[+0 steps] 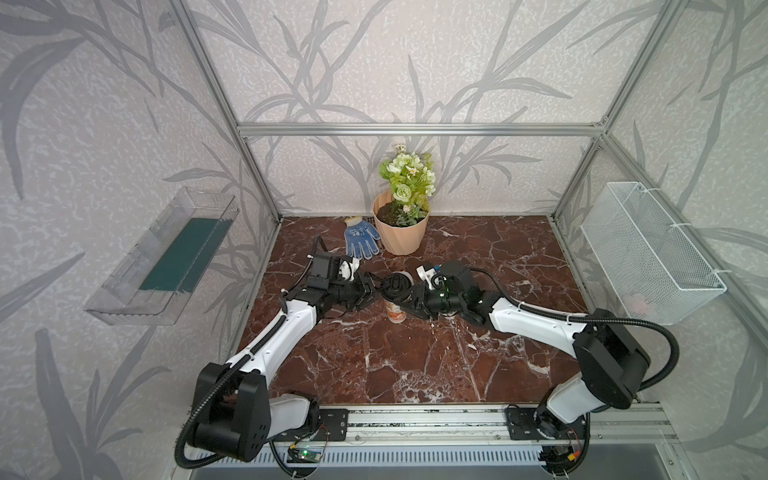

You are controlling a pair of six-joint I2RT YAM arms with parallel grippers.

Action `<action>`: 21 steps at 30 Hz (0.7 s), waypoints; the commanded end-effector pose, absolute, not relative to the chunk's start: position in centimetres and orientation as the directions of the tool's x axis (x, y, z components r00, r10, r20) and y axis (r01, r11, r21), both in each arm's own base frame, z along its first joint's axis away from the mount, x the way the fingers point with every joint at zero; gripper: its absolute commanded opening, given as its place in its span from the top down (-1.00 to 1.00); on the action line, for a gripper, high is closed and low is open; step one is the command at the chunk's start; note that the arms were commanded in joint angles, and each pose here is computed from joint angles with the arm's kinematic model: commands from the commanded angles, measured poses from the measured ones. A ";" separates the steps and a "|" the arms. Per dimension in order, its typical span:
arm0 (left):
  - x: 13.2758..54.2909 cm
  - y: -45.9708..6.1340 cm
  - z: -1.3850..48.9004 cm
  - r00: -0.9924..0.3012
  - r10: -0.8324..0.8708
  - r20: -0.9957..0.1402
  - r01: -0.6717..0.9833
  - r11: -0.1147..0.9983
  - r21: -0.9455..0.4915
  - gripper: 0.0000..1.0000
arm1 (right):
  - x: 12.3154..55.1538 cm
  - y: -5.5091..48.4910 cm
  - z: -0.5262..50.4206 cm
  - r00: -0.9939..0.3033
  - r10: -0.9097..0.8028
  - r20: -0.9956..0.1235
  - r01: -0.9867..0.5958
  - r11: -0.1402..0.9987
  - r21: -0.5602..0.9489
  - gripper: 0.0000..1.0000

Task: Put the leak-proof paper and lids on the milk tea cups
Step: Secure the cup lid on the cup.

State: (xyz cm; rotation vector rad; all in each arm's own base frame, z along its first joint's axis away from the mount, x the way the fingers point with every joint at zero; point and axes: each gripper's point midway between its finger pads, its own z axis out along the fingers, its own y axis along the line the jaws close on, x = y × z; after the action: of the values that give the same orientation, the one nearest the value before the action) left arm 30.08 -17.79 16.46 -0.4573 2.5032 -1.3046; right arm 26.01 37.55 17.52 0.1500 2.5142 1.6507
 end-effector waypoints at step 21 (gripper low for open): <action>26.3 -15.6 9.5 -0.893 -0.442 0.079 -0.379 0.648 -0.661 -0.18 | 25.2 33.7 9.6 -0.961 0.275 0.008 0.175 0.588 0.790 0.34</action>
State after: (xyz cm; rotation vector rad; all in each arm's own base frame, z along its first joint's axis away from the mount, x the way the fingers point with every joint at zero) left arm 30.07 -17.80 16.44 -0.4560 2.5043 -1.3053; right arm 26.44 36.53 16.85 0.2173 2.4712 1.5981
